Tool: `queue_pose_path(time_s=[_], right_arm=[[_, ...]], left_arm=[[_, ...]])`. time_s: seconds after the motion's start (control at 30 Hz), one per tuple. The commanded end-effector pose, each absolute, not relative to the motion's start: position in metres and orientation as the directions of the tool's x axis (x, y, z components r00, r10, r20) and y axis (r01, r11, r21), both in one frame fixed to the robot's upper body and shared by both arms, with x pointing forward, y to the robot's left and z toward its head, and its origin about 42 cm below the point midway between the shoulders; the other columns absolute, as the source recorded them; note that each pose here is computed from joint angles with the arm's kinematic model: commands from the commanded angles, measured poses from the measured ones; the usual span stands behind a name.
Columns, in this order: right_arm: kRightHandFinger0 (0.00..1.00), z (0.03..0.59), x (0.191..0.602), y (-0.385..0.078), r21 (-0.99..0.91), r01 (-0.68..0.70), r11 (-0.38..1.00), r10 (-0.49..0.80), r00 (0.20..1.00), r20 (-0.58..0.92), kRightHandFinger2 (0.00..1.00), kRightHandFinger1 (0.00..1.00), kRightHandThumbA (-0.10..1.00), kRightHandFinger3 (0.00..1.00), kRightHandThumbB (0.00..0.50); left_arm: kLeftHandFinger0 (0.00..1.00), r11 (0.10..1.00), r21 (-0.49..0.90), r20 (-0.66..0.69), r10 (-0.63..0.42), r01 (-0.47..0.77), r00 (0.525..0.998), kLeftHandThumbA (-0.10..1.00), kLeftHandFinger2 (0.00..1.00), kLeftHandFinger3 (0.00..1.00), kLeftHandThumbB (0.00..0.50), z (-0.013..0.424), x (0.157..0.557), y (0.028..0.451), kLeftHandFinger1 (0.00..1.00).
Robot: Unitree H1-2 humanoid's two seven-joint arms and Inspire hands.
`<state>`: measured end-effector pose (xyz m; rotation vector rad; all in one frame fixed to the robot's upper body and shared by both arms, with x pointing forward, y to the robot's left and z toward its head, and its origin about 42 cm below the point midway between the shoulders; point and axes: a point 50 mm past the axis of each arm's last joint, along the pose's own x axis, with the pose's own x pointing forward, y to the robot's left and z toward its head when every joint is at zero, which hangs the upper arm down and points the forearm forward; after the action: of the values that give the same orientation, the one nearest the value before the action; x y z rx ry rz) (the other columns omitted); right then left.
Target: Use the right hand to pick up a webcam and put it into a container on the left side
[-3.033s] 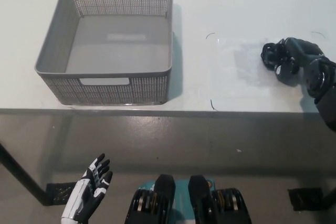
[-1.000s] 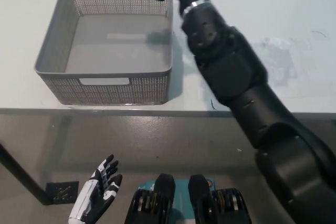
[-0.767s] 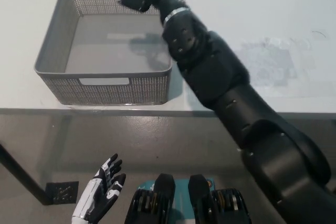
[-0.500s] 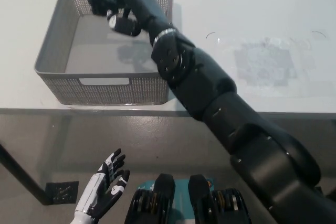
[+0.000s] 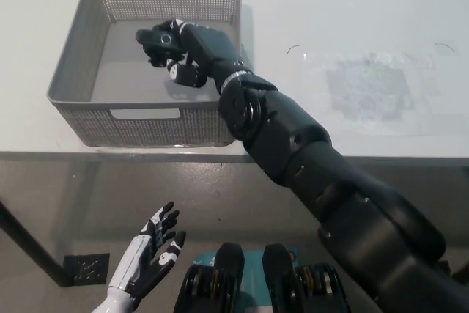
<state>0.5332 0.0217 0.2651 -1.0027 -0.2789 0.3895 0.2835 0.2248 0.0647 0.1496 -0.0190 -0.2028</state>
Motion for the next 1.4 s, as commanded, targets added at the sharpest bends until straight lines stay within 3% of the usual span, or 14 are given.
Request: queue_pose_path(time_s=[0.0,0.07,0.1,0.13,0.17,0.2,0.27,0.33,0.37,0.63,0.77,1.0,1.1,1.37], right_arm=[[0.00,0.285,0.534,0.032,-0.891,-0.150,0.428,0.484,0.871,0.085,0.89,0.44,-0.10,0.83,0.176],[0.01,0.284,0.535,0.032,-0.903,-0.153,0.400,0.483,0.873,0.066,0.76,0.41,-0.10,0.74,0.188],[0.25,0.283,0.535,0.032,-0.913,-0.154,0.378,0.475,0.879,0.048,0.84,0.56,0.20,0.85,0.217],[0.42,0.283,0.536,0.032,-0.914,-0.172,0.368,0.471,0.882,0.024,0.84,0.64,0.34,0.91,0.244],[0.47,0.282,0.536,0.032,-0.909,-0.203,0.365,0.476,0.880,-0.006,0.87,0.68,0.39,0.98,0.247],[0.47,0.283,0.536,0.031,-0.905,-0.213,0.368,0.480,0.877,-0.011,0.76,0.61,0.46,0.94,0.262],[0.59,0.284,0.538,0.028,-0.901,-0.223,0.373,0.484,0.875,-0.016,0.87,0.73,0.56,0.98,0.298],[0.93,0.286,0.541,0.023,-0.894,-0.249,0.372,0.492,0.870,-0.038,1.00,1.00,0.70,1.00,0.330],[1.00,0.287,0.542,0.021,-0.893,-0.257,0.369,0.497,0.866,-0.044,1.00,1.00,0.72,1.00,0.341],[1.00,0.295,0.549,0.008,-0.890,-0.283,0.357,0.508,0.858,-0.069,1.00,1.00,0.99,1.00,0.478],[1.00,0.307,0.553,0.003,-0.872,-0.278,0.402,0.521,0.853,-0.032,1.00,1.00,1.00,1.00,0.497],[1.00,0.377,0.555,-0.022,-0.703,-0.252,0.665,0.525,0.828,0.199,1.00,1.00,1.00,1.00,0.475],[1.00,0.415,0.550,-0.033,-0.646,-0.214,0.732,0.523,0.785,0.332,1.00,1.00,1.00,1.00,0.449],[1.00,0.489,0.525,-0.073,-0.488,-0.189,0.852,0.462,0.709,0.533,1.00,1.00,1.00,1.00,0.454]], left_arm=[[1.00,0.962,0.176,0.058,-0.224,0.211,0.973,0.64,1.00,1.00,0.073,0.079,0.293,0.224,1.00],[1.00,0.960,0.186,0.055,-0.225,0.211,0.973,0.63,1.00,1.00,0.072,0.080,0.293,0.224,1.00],[1.00,0.959,0.189,0.056,-0.224,0.210,0.973,0.63,1.00,1.00,0.081,0.080,0.293,0.224,1.00],[1.00,0.959,0.191,0.061,-0.224,0.209,0.973,0.62,1.00,1.00,0.078,0.080,0.293,0.224,1.00],[1.00,0.957,0.199,0.060,-0.225,0.209,0.973,0.62,1.00,1.00,0.084,0.080,0.292,0.224,1.00],[1.00,0.958,0.195,0.059,-0.225,0.210,0.972,0.61,1.00,1.00,0.090,0.080,0.292,0.224,1.00],[1.00,0.958,0.189,0.055,-0.230,0.216,0.972,0.59,1.00,1.00,0.104,0.081,0.292,0.224,1.00],[1.00,0.958,0.190,0.055,-0.229,0.215,0.972,0.57,1.00,1.00,0.092,0.081,0.293,0.224,1.00],[1.00,0.957,0.193,0.058,-0.231,0.216,0.971,0.57,1.00,1.00,0.091,0.080,0.293,0.224,1.00],[1.00,0.955,0.199,0.053,-0.233,0.219,0.971,0.52,1.00,1.00,0.107,0.082,0.296,0.224,1.00],[1.00,0.952,0.209,0.052,-0.239,0.224,0.970,0.52,1.00,1.00,0.117,0.083,0.294,0.224,1.00],[1.00,0.949,0.213,0.058,-0.248,0.230,0.967,0.51,1.00,1.00,0.114,0.083,0.294,0.223,1.00],[1.00,0.949,0.216,0.063,-0.246,0.227,0.967,0.44,1.00,1.00,0.101,0.085,0.298,0.227,1.00],[1.00,0.948,0.220,0.046,-0.244,0.228,0.969,0.44,1.00,1.00,0.110,0.081,0.295,0.226,1.00]])
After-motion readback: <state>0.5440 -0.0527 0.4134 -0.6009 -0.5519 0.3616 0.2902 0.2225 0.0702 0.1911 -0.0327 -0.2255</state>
